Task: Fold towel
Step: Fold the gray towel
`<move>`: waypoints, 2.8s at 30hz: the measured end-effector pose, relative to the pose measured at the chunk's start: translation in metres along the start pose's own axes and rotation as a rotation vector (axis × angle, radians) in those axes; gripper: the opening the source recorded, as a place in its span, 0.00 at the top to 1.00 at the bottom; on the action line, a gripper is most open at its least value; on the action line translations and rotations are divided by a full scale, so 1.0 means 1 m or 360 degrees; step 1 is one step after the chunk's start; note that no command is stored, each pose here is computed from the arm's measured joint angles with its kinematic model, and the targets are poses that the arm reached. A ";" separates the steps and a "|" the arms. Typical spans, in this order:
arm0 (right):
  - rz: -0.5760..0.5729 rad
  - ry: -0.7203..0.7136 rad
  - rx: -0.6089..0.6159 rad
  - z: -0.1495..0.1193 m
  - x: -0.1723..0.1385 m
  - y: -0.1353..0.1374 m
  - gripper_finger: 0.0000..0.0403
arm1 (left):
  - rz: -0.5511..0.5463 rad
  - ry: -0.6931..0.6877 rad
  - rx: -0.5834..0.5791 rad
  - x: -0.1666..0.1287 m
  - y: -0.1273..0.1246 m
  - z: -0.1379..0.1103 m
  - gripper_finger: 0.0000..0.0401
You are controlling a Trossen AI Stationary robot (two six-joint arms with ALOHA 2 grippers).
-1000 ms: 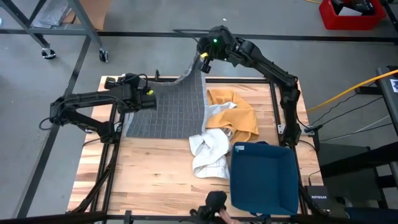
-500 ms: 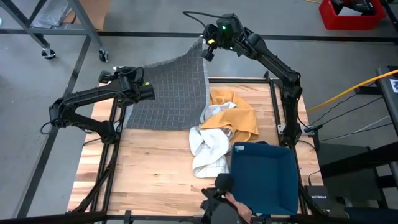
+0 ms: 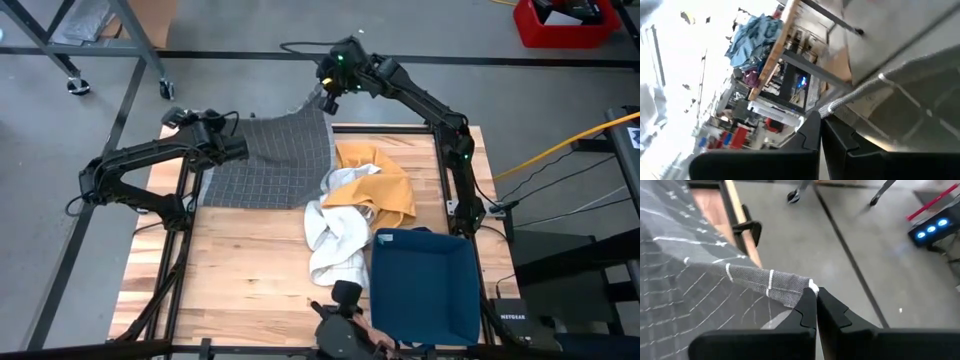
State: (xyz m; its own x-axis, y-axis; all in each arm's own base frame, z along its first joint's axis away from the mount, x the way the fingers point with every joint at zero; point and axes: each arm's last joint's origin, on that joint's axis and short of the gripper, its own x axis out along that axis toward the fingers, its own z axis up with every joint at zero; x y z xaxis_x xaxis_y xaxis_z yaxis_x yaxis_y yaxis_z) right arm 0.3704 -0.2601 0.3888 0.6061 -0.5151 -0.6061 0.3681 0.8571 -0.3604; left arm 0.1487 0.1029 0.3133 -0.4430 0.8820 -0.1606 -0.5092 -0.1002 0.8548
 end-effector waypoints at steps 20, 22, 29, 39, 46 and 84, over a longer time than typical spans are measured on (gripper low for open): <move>0.0495 0.0451 0.0003 -0.017 -0.012 0.053 1.00 | -0.0580 0.0281 0.0588 -0.002 -0.009 -0.007 1.00; 0.0555 0.0468 0.0008 -0.016 -0.014 0.061 1.00 | -0.0663 0.0308 0.0641 -0.003 -0.010 -0.008 1.00; 0.0694 0.0544 0.0003 -0.015 -0.021 0.083 1.00 | -0.0988 0.0410 0.0753 -0.007 -0.014 -0.011 1.00; 0.0803 0.0656 -0.0037 -0.019 -0.019 0.112 1.00 | -0.1515 0.0560 0.0805 -0.017 -0.020 -0.015 1.00; 0.0916 0.0756 -0.0080 -0.029 -0.011 0.136 1.00 | -0.1689 0.0576 0.0818 -0.029 -0.022 -0.017 1.00; 0.1056 0.0872 -0.0006 -0.031 -0.018 0.175 0.63 | -0.1648 0.0620 0.0605 -0.052 -0.024 -0.021 0.69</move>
State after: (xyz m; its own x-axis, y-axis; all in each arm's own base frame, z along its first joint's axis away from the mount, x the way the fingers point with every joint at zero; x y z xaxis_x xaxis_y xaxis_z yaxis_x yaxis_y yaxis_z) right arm 0.4022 -0.1007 0.3141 0.2684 0.1665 -0.9488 0.0550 0.9807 0.1877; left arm 0.1688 0.0502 0.2906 -0.1756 0.2538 -0.9512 -0.5354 0.7862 0.3086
